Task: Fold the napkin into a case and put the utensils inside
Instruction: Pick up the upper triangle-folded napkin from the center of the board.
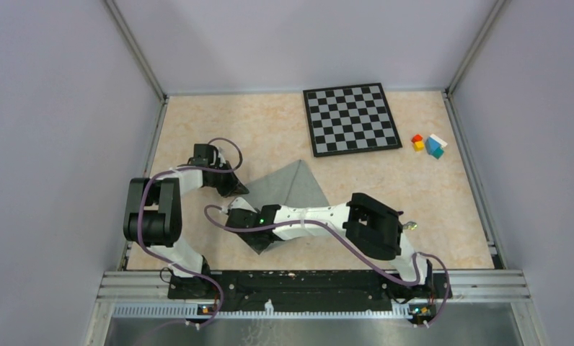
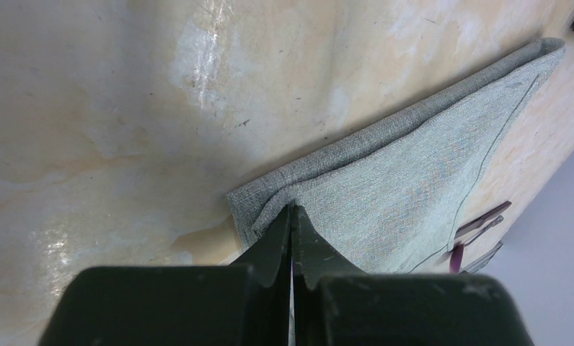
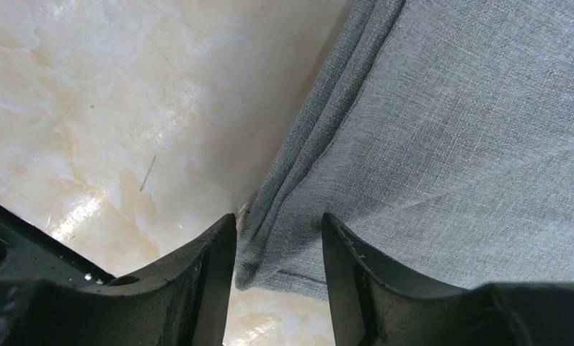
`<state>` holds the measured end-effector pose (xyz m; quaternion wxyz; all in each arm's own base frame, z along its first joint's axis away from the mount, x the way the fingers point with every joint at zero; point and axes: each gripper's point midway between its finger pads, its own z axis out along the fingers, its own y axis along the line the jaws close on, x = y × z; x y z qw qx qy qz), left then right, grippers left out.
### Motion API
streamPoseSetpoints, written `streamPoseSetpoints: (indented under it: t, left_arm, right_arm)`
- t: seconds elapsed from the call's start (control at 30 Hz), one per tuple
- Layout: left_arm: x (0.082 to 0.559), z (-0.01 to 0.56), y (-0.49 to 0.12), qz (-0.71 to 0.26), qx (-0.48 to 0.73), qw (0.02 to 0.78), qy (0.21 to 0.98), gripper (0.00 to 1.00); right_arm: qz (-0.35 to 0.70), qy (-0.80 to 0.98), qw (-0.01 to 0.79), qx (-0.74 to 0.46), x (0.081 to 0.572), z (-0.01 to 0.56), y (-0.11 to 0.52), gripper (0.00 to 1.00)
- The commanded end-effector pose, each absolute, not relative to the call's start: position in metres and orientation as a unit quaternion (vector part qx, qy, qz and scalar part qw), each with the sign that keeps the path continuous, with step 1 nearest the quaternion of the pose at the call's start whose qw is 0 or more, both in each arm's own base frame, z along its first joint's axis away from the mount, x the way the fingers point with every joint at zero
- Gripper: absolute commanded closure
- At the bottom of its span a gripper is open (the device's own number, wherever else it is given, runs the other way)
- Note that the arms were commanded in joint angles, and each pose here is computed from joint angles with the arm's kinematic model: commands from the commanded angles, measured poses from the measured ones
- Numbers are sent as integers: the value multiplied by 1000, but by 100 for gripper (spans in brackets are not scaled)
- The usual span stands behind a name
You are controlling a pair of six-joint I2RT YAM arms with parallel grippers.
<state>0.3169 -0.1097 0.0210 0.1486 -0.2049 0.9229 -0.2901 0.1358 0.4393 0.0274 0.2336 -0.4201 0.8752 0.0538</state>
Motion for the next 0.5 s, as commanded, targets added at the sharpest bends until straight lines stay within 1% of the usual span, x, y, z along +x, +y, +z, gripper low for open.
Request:
streamPoseSetpoints:
  t: [0.0, 0.2, 0.47]
  left_arm:
    - [308, -11, -91, -231, -219, 137, 938, 100]
    - [308, -12, -90, -233, -221, 135, 937, 100]
    - [308, -12, -90, -232, -221, 135, 938, 100]
  right_arm:
    - [60, 879, 249, -401, 131, 42, 453, 52]
    - [56, 879, 251, -401, 128, 44, 455, 48]
    - [33, 889, 232, -393, 125, 7, 438, 48]
